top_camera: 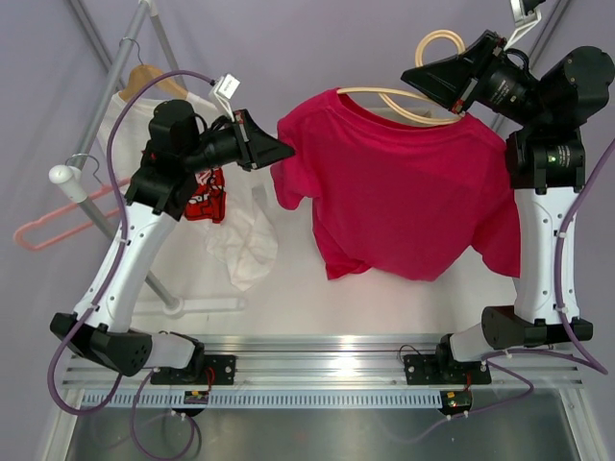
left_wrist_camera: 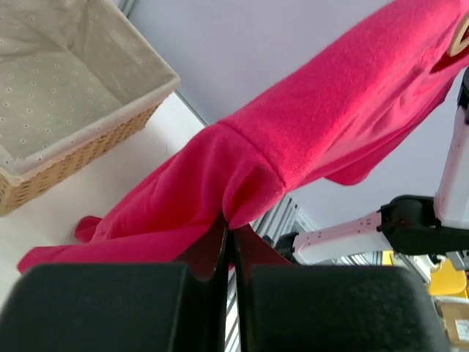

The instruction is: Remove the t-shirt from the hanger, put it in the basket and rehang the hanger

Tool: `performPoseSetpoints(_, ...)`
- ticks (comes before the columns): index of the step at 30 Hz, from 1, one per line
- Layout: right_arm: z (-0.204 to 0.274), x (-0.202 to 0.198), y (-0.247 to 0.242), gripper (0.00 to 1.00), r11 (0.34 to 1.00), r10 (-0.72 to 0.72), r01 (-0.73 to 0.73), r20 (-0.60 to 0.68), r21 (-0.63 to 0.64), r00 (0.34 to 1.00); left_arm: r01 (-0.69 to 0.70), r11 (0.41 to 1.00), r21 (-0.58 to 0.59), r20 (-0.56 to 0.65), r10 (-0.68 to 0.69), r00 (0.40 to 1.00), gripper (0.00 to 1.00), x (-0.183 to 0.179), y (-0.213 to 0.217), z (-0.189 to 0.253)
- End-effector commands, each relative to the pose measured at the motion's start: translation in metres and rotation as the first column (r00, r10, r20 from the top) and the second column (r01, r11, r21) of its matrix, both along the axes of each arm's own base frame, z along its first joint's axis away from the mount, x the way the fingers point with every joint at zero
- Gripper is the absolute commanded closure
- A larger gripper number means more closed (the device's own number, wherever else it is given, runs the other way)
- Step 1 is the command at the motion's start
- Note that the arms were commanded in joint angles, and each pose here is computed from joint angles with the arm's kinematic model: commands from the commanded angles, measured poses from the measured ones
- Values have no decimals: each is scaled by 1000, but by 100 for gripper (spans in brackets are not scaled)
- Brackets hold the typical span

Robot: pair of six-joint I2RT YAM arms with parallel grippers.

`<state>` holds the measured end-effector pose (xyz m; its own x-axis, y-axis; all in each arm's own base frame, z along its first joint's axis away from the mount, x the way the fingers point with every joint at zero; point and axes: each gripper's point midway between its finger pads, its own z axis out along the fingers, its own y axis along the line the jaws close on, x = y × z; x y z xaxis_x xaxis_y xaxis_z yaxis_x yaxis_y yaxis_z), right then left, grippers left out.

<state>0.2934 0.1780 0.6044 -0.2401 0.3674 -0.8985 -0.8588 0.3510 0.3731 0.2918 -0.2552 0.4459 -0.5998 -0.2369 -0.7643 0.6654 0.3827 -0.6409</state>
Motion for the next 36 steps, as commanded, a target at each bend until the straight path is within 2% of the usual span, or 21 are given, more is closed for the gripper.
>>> performPoseSetpoints(1,19,-11,-1,100,1000,5,-7,54,30,999,-114,992,-59,104,119,987,100,0,13,34)
performPoseSetpoints(3,18,-10,-4,100,999,-5,4,37,33,999,-196,980,-20,61,197,978,100,6,23,23)
performPoseSetpoints(5,15,-4,-13,100,998,-43,42,12,45,999,-346,938,33,34,345,938,100,24,42,14)
performPoseSetpoints(6,14,-7,-13,100,998,-44,44,4,48,999,-439,895,83,3,440,898,100,32,57,4)
performPoseSetpoints(9,6,9,-43,100,986,-160,162,-56,46,986,-576,804,148,-40,587,809,100,45,85,-8)
performPoseSetpoints(12,-5,22,-63,100,967,-244,251,-122,43,962,-639,752,159,-82,655,751,100,53,102,-12)
performPoseSetpoints(16,-4,27,-69,100,959,-273,280,-120,44,955,-654,734,185,-91,675,732,100,59,106,-5)
performPoseSetpoints(17,-4,29,-70,100,957,-279,286,-119,43,953,-643,730,232,-114,676,728,100,63,105,-17)
performPoseSetpoints(20,5,30,-72,100,951,-300,306,-89,54,950,-606,759,238,-126,643,755,100,62,97,-20)
performPoseSetpoints(21,9,30,-73,100,949,-302,308,-91,67,949,-561,796,225,-135,596,791,100,56,89,-19)
performPoseSetpoints(23,18,36,-78,100,933,-339,345,-72,105,938,-506,833,222,-138,541,830,100,50,79,-24)
performPoseSetpoints(27,34,46,-84,100,914,-356,360,-59,186,933,-352,923,154,-127,372,920,100,21,56,-18)
performPoseSetpoints(29,32,54,-79,100,936,-302,307,-53,174,952,-256,962,97,-102,265,959,100,9,42,-9)
performPoseSetpoints(31,31,48,-69,100,962,-216,223,-57,156,975,-98,995,29,-128,101,987,52,-14,25,-1)
performPoseSetpoints(32,36,43,-65,100,973,-177,174,7,153,984,-58,998,-7,-105,57,993,30,-20,20,9)
performPoseSetpoints(33,27,46,-62,100,978,-129,134,-38,162,991,-11,999,-31,-102,8,995,10,-29,17,16)
performPoseSetpoints(34,27,35,-56,100,988,-75,70,28,135,997,0,998,-58,-87,-5,996,1,-38,17,28)
performPoseSetpoints(35,22,32,-53,100,992,-37,32,42,123,998,7,997,-79,-46,-11,999,1,-43,18,40)
performPoseSetpoints(36,3,32,-48,100,993,34,-32,-20,112,999,12,995,-95,-27,-14,1000,1,-48,18,49)
